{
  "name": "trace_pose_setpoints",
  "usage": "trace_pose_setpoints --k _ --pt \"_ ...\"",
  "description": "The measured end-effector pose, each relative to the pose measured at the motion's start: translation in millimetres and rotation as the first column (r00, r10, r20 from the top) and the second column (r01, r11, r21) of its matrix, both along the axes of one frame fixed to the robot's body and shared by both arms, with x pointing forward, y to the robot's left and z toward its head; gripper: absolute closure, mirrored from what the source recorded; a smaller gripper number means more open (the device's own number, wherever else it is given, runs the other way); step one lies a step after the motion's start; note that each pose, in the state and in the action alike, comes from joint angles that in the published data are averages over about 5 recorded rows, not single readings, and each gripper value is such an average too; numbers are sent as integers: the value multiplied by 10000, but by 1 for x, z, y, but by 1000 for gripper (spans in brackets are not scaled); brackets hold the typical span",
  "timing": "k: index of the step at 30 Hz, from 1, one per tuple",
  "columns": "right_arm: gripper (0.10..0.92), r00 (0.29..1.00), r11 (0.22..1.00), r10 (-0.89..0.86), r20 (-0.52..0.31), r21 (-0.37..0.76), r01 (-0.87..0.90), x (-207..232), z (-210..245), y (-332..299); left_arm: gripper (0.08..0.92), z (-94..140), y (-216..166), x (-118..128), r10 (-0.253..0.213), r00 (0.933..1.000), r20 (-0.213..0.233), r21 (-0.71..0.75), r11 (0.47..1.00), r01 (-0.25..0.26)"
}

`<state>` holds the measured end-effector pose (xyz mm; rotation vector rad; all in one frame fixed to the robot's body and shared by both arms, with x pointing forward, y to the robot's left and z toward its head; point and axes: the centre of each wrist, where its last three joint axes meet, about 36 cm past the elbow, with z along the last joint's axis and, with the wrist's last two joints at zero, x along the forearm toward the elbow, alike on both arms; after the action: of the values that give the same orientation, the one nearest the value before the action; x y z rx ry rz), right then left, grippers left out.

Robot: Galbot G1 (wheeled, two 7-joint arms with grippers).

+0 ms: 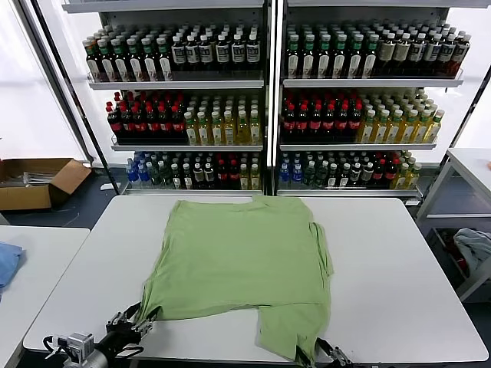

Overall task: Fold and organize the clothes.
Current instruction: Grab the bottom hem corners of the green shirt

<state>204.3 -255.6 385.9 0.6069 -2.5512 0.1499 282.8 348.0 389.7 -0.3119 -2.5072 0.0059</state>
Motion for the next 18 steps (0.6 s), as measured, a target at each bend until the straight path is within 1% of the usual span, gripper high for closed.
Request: trace_pose_setpoints --k 2,6,8,11,13,18 --pt "800 10000 10000 -3 87 74 2 0 -2 -1 640 -1 -2 -1 -3 10000 -25 -57 10000 3" --pt "897 9990 9996 52 433 268 -63 -1 -5 -3 753 -2 -3 -2 22 10000 -54 -144 9999 -23" --pt "916 9974 9991 119 708 388 -147 -1 -6 -5 813 -3 -4 -3 30 10000 -77 -166 9999 -31" --pt "917 9927 9976 219 1182 621 -295 -4 -5 -8 886 -3 -5 -4 44 9999 -102 -177 9998 -46" --pt "917 9885 9960 266 1491 802 -389 -6 -4 -10 908 -3 -6 -6 71 9999 -102 -181 9998 -73" --pt "917 9755 9915 425 2161 1110 -678 -14 3 -16 912 1 -8 -11 185 9998 -53 -191 9996 -185"
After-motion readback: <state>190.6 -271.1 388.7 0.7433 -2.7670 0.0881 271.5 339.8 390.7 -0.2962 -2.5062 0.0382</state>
